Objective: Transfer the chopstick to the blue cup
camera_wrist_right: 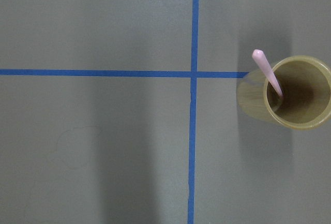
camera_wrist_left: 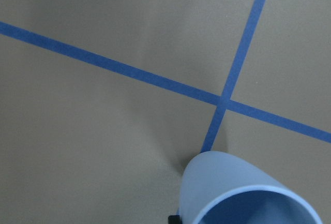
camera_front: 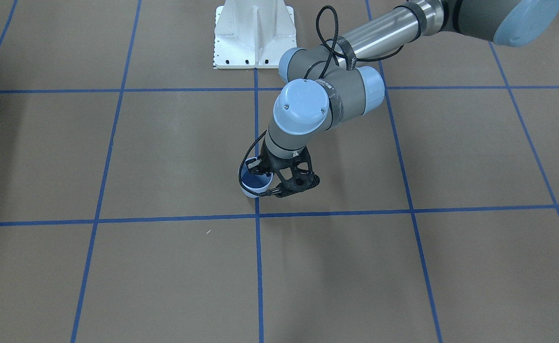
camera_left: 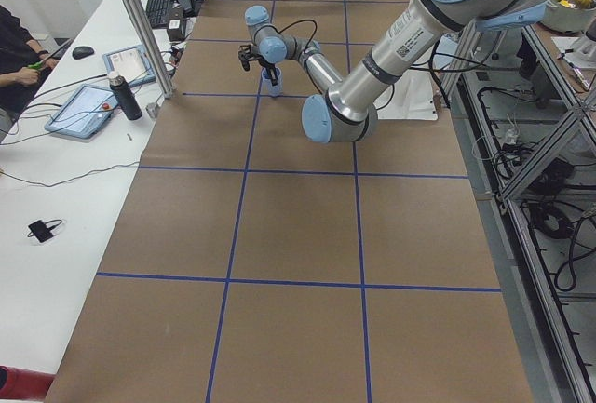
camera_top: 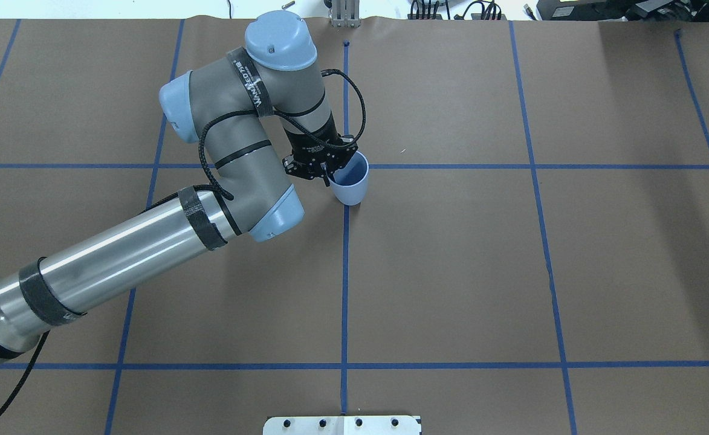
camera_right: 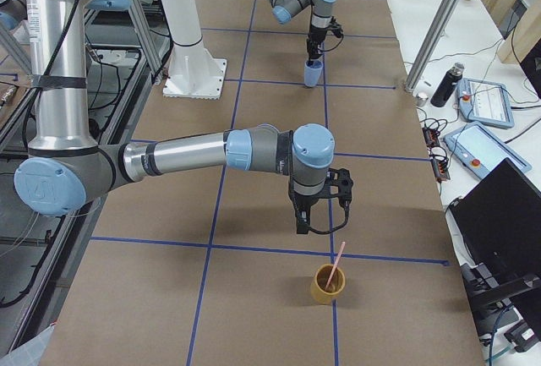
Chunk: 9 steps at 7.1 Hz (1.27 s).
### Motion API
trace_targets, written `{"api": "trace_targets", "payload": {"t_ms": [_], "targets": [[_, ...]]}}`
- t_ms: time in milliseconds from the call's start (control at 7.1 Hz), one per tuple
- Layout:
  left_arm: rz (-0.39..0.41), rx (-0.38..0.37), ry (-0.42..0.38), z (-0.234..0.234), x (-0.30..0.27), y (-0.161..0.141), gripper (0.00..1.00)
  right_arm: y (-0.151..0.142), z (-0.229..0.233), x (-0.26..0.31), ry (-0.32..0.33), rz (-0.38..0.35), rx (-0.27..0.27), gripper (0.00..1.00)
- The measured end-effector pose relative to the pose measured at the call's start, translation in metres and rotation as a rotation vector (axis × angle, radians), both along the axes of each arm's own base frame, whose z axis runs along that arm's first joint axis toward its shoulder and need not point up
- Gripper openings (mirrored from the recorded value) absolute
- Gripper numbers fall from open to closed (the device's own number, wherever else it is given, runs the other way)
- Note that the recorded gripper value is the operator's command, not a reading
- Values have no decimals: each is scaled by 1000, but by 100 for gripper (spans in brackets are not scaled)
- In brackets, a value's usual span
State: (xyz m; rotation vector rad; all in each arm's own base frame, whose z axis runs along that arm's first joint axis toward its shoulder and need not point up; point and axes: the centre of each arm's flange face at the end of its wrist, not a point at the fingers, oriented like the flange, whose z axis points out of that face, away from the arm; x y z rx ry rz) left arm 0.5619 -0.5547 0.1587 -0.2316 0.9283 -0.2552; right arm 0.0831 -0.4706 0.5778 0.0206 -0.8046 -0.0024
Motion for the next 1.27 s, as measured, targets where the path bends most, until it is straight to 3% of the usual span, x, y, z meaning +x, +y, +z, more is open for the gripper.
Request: {"api": "trace_targets", "payload": {"t_ms": [141, 282, 564, 846, 1268], "targets": [[-1, 3, 0, 0, 0, 0, 34, 0, -1, 0, -1, 0, 1, 100], [-3, 5, 0, 0, -2, 0, 98, 0, -1, 0, -3, 0, 2, 100], [-8, 21, 10, -3, -14, -3, 99, -1, -2, 0, -2, 0, 3, 100], [-41, 46, 38, -9, -68, -4, 99, 3, 2, 2, 0, -5, 6, 100], [-44, 64, 25, -25, -138, -7, 99, -7, 36, 29, 11, 15, -30, 100]]}}
